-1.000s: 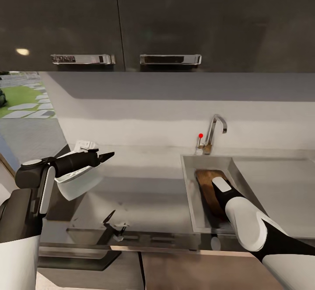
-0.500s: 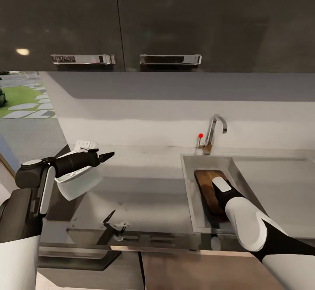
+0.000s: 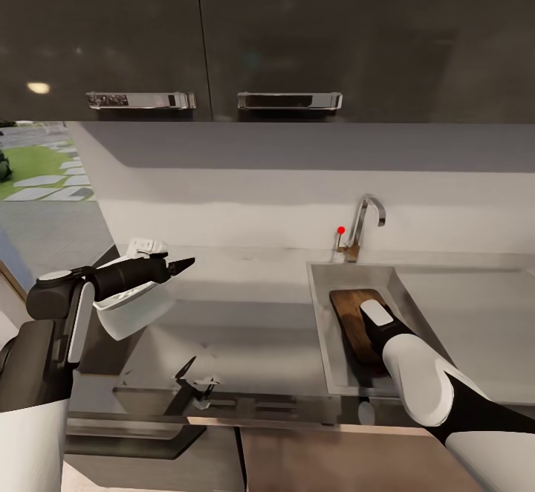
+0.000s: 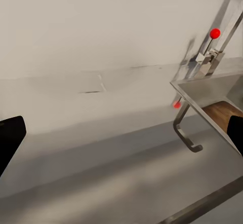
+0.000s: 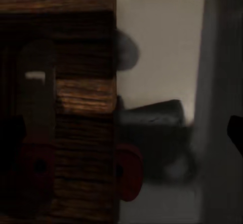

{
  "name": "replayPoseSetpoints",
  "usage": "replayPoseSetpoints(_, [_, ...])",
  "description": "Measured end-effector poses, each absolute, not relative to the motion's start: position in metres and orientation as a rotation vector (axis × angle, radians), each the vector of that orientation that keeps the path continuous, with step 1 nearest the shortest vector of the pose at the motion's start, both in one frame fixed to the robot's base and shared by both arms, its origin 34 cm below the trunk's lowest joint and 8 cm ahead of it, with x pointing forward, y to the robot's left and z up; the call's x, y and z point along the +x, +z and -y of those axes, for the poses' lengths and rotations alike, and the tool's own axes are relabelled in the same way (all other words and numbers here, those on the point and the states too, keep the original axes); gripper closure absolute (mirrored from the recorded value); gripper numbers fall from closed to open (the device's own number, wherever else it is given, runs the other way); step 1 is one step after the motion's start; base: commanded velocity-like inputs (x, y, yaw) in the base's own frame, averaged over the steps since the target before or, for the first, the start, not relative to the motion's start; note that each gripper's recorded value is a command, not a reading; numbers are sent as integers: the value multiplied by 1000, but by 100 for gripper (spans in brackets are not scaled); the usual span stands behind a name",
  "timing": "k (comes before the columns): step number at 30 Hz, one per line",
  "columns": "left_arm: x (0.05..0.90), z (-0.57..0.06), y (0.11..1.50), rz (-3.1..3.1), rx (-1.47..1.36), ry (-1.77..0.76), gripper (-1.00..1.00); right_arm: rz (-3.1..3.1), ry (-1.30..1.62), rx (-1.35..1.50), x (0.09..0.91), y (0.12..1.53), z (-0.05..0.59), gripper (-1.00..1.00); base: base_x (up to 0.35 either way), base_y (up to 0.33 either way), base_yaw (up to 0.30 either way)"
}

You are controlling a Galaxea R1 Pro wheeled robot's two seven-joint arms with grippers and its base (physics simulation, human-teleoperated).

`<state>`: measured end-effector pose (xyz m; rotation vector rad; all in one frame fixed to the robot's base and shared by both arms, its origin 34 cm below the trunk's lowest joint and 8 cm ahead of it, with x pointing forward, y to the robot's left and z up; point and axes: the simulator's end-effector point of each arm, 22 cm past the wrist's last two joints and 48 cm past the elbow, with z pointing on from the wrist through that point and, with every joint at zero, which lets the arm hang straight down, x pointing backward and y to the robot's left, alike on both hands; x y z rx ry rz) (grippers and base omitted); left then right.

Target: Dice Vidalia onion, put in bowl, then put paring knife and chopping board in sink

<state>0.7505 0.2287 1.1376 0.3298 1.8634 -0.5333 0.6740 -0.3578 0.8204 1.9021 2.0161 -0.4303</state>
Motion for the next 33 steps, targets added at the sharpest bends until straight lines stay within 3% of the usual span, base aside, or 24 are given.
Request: replayPoseSetpoints(33, [751, -229, 1138, -1862, 330, -533, -100, -2177, -191, 1660, 734, 873, 341, -100, 0, 0, 0])
